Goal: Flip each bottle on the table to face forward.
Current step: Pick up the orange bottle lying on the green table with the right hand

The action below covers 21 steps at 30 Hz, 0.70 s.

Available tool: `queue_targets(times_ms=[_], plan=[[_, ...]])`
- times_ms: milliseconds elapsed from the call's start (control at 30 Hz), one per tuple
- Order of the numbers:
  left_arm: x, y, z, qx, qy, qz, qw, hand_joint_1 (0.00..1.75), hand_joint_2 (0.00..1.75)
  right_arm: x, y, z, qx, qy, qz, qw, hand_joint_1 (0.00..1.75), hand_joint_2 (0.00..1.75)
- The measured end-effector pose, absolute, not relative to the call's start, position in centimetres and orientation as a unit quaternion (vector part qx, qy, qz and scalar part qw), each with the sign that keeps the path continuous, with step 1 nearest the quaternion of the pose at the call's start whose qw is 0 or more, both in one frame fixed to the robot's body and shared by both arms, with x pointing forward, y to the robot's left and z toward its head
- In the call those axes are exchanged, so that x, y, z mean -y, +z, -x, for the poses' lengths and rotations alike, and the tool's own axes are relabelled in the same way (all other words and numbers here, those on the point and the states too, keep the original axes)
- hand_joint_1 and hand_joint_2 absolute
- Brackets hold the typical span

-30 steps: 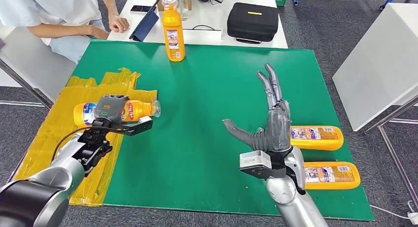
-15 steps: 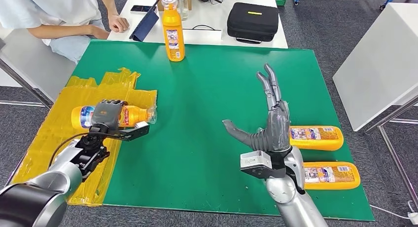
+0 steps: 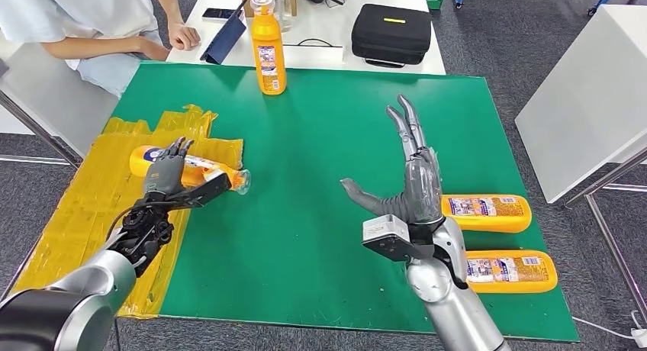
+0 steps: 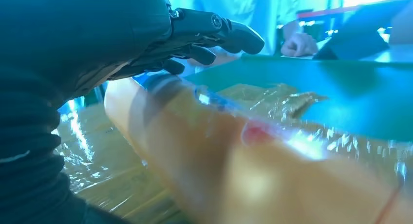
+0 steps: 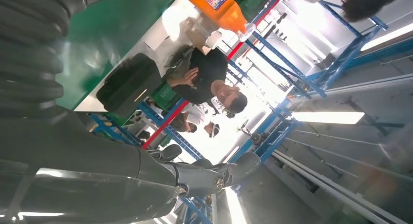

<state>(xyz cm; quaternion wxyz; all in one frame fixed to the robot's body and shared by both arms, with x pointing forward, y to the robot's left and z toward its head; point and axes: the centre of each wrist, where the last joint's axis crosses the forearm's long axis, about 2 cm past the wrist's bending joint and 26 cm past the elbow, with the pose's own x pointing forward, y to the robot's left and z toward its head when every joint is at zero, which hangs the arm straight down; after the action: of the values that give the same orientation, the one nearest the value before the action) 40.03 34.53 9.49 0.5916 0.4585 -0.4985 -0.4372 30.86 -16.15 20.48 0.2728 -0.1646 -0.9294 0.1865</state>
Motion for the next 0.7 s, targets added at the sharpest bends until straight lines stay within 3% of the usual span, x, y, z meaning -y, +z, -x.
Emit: queue_targets(times_ms=[333,500,700], plan=[[-33.5,11.8,-41.9,0.683,-0.315,-0.268,0.602,0.0,1.75,17.0,18.8,-31.4,0.897,0.252,0.195,0.306,0.0,1.75],[-32.1,13.0,-42.4,0.761,-0.242,-0.153,0.582,0.0,1.75,20.0,16.5,-30.8,0.831,0.373,0.258,0.323,0.0,1.75],[-30.5,14.0,-42.4,0.795,-0.214,-0.108,0.557,0.0,1.75,25.0,15.3,-31.0,0.763,0.462,0.308,0.333,0.0,1.75]])
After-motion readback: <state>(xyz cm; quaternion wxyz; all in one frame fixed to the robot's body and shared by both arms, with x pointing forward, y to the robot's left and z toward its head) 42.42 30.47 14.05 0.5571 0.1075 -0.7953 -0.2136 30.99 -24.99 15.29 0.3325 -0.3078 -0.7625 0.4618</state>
